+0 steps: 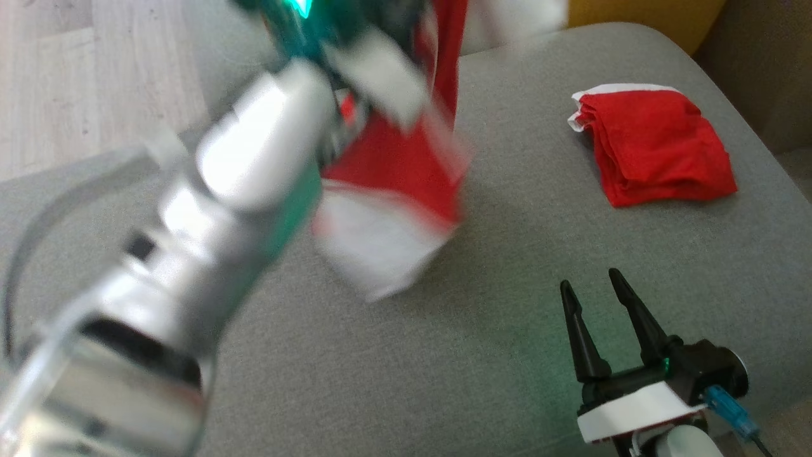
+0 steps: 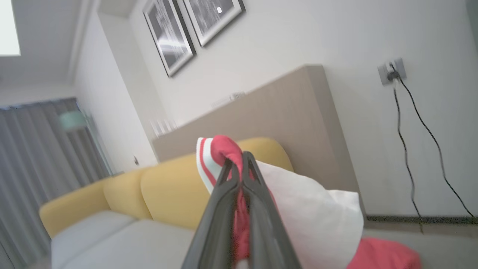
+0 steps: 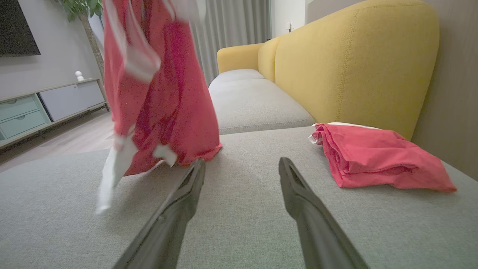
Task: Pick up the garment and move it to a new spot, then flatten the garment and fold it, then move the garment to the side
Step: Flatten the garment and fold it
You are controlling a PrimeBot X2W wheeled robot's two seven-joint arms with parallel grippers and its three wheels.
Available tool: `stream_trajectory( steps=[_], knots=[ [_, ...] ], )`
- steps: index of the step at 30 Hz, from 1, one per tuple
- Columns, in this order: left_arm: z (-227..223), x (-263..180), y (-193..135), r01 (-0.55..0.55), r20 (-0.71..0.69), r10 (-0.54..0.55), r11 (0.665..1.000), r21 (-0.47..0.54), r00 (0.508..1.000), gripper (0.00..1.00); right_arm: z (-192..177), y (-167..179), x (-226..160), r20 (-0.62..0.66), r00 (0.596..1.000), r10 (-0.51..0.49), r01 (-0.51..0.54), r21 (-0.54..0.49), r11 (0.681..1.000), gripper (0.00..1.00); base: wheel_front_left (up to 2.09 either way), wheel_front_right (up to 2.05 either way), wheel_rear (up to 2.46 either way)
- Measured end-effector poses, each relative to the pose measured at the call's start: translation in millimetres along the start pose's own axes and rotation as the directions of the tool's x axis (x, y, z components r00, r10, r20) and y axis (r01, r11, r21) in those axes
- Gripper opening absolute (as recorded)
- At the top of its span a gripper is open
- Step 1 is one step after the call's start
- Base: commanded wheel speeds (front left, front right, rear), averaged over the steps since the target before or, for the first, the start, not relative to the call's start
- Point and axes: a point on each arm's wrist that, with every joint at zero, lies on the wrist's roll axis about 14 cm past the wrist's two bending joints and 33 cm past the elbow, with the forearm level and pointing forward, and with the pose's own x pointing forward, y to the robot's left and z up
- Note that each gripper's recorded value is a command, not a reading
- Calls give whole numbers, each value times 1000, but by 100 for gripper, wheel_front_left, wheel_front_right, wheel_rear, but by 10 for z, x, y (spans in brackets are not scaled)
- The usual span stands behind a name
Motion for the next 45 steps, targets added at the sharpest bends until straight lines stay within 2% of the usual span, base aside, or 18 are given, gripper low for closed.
stream_trajectory(
  steps=[3,6,9,12,14,18,19,21,23,26,27,28,29,30,33,38,41,45],
  knots=[
    [629,109,370,-73,135,65,996,54,989,0,-4,9,-19,0,1000,2,-2,3,1000,100,0,0,0],
    [822,19,726,-154,169,140,985,77,976,0,16,10,-8,8,1000,2,-2,5,1000,100,0,0,0],
    [517,-267,1063,-249,105,245,968,24,964,0,31,-2,12,13,1000,0,0,5,1000,100,0,0,0],
    [-257,-792,1183,-337,-72,332,939,-74,941,0,-19,11,-1,-2,1000,3,-3,10,1000,100,0,0,0],
    [-893,-1264,1041,-401,-236,358,900,-169,903,0,-75,9,-24,-20,1000,-1,1,16,1000,100,0,0,0],
    [-1948,-2359,370,-549,-542,330,777,-308,773,0,-143,61,-2,-43,999,18,-17,17,1000,100,0,0,0],
    [-1948,-2359,370,-549,-542,330,777,-308,773,0,-143,61,-2,-43,999,18,-17,17,1000,100,0,0,0],
    [-2212,-2803,88,-611,-632,316,723,-322,708,0,-152,94,36,-47,998,31,-31,12,999,100,0,0,0],
    [-2311,-3066,-65,-649,-671,319,690,-320,669,0,-168,131,74,-52,998,45,-44,12,999,100,0,0,0],
    [-2282,-3139,-111,-681,-665,346,648,-342,663,0,-205,177,116,-64,996,64,-64,12,998,100,0,0,0],
    [-2266,-3148,-111,-685,-661,353,643,-342,662,20,-213,192,127,-67,995,71,-70,12,997,100,0,0,0],
    [-2258,-3172,-116,-693,-661,363,636,-339,657,86,-221,208,137,-69,995,77,-76,12,997,100,0,0,0],
    [-2252,-3198,-121,-702,-664,372,630,-333,649,100,-229,223,144,-72,994,83,-83,12,997,100,0,0,0],
    [-2237,-3222,-122,-711,-662,386,623,-327,643,100,-229,236,150,-72,993,89,-88,11,996,100,0,0,0],
    [-2201,-3327,-145,-734,-664,425,616,-286,615,100,-230,275,156,-72,992,102,-102,11,995,100,0,0,0],
    [-2038,-3321,-102,-742,-625,492,634,-220,606,100,-211,320,152,-65,991,116,-116,12,993,100,0,0,0],
    [-1825,-3152,-13,-711,-549,531,679,-180,646,100,-206,340,138,-63,991,122,-121,13,993,100,0,0,0],
    [-1767,-2991,-155,-645,-523,486,744,-174,700,100,-214,338,130,-66,991,120,-119,14,993,100,0,0,0]
  ],
)
